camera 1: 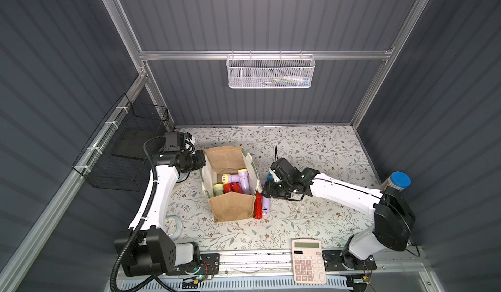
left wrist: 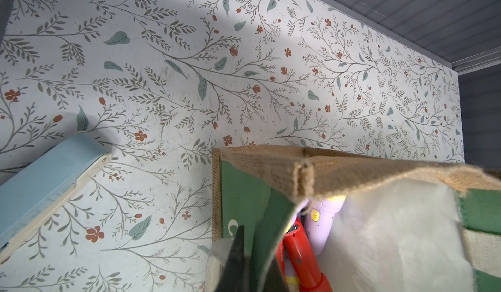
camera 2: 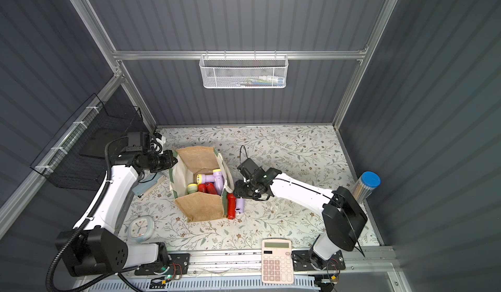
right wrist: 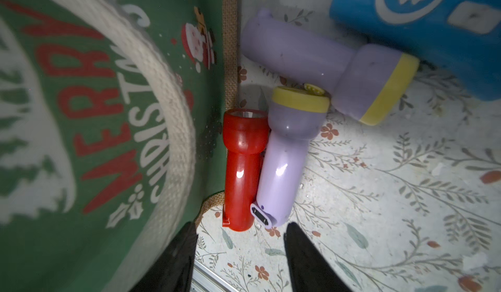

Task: Put the flashlights into the tote bags
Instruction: Pick up the flashlight from the center of the board.

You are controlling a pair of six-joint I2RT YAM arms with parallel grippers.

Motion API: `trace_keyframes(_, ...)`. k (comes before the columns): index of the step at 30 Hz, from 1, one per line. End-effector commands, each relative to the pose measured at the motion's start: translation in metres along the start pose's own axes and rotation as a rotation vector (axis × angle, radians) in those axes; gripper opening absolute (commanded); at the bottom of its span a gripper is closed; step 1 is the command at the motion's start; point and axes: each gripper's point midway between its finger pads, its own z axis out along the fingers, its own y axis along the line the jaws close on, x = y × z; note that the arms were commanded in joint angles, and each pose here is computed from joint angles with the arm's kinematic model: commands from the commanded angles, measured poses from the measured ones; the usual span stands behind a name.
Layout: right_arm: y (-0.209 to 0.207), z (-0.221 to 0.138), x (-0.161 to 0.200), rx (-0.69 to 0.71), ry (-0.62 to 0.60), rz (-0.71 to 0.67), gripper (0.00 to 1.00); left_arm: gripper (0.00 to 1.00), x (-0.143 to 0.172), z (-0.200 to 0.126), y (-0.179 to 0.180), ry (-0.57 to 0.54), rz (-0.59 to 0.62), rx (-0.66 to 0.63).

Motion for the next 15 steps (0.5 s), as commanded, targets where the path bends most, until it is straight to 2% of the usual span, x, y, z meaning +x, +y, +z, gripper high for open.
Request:
trace_keyframes(1,-0.005,0.008,0.005,0.031,0.036,0.011,0.55,0.0,-0.014,-0.013,-0.006,-0.053,0.006,0.012)
trace_keyframes(15,-0.03,0.044,0.025,0.151,0.139,0.002,0.55,0.0,-0.011,-0.007,-0.009,-0.04,0.011,0.038)
